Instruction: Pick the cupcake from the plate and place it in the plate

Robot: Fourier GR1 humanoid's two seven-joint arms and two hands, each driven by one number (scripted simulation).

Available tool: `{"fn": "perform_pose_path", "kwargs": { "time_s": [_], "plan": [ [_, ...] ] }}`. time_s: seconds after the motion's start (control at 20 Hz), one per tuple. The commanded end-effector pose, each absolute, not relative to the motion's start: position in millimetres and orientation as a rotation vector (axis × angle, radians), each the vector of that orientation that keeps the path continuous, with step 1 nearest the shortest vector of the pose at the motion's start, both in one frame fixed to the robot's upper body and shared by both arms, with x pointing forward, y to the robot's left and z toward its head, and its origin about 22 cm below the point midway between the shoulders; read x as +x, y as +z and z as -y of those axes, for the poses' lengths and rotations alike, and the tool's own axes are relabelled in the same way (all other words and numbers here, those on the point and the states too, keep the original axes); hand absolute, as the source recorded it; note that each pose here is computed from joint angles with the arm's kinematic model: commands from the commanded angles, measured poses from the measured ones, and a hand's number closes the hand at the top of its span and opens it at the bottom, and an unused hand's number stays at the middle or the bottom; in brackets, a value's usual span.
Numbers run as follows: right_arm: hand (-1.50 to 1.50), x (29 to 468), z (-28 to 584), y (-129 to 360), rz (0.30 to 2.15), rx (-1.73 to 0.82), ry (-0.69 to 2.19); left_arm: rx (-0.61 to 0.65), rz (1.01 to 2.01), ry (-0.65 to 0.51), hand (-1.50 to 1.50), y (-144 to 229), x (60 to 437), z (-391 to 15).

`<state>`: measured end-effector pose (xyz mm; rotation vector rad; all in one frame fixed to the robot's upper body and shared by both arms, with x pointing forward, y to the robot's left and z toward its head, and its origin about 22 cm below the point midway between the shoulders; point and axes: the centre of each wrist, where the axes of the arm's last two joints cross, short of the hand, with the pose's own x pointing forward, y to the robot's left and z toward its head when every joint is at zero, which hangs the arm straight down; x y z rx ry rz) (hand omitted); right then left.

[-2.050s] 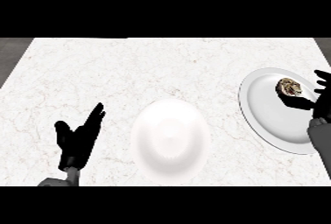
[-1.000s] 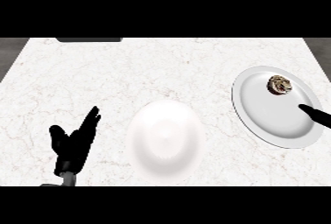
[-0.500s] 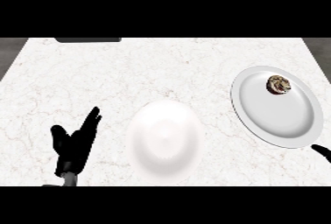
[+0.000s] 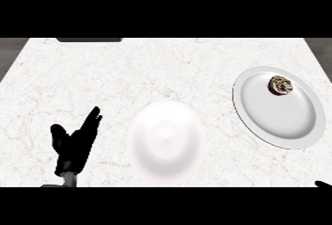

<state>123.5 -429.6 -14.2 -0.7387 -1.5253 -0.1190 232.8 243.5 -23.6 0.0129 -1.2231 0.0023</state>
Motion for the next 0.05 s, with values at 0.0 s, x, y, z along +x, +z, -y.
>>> {"fn": "perform_pose_path", "kwargs": {
  "time_s": [0.0],
  "plan": [
    [-1.50, 107.4, 396.3, -21.9, 1.524, -0.777, -0.137, 0.009, 1.182, 0.004, 0.00, -21.9, 238.7, -242.6]
  ]
}}
